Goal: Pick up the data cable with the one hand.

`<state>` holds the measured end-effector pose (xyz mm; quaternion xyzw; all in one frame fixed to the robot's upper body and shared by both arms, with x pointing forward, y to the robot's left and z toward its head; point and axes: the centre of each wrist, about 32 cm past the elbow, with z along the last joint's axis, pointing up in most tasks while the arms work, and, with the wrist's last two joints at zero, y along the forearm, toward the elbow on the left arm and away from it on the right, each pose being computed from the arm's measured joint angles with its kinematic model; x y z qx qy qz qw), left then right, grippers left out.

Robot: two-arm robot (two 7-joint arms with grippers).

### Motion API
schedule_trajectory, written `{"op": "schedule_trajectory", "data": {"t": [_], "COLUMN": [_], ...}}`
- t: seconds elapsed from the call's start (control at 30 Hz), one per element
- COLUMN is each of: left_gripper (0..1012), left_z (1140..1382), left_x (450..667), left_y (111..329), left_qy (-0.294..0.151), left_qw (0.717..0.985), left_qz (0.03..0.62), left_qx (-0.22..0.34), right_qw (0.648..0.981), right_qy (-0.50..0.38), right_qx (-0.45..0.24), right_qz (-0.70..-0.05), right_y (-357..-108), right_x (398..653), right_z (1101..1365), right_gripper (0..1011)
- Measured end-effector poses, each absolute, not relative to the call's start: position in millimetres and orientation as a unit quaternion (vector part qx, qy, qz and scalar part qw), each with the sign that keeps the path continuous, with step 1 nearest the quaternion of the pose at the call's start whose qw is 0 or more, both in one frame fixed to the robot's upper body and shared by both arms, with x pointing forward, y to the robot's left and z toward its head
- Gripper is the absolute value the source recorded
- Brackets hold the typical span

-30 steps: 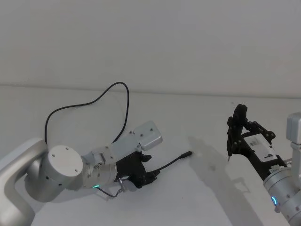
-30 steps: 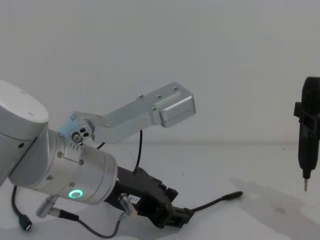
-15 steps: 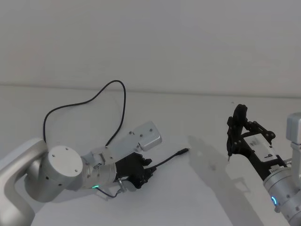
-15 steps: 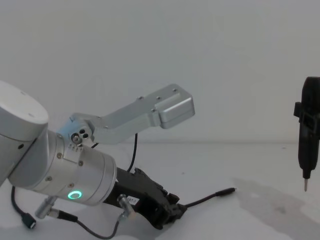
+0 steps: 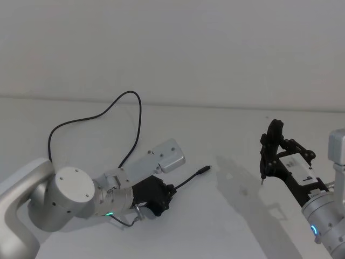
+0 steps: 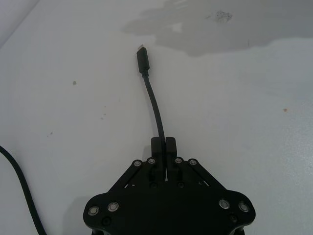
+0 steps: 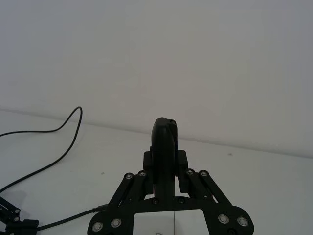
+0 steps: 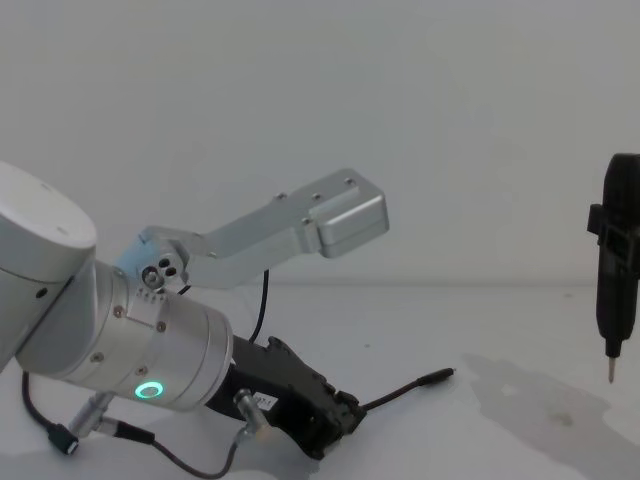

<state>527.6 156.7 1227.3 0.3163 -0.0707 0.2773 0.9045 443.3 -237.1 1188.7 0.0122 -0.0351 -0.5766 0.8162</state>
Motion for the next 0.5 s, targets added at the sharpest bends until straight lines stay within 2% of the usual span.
{"op": "schedule_trajectory", "data": {"t": [0.23, 0.5], "left_gripper": [43, 43], "left_z": [1227.4, 1226.4], "left_x": [526.2, 520.2], "left_y": [156.9, 161.5], "left_qy": [-0.076, -0.108], "left_qw": [0.906, 0.914], "left_qz": [0.277, 0.274], "left_qx": [0.311, 0.277], "right_qw": [0.816, 0.821], "right_qy": [-0.036, -0.054], "right_qx": [0.013, 0.026], "right_qz": [-0.577, -0.567], "right_y": [-237.3, -240.4], "right_x": [443.2, 441.8], "right_z": [1189.6, 1201.1], "right_gripper": [268, 268]}}
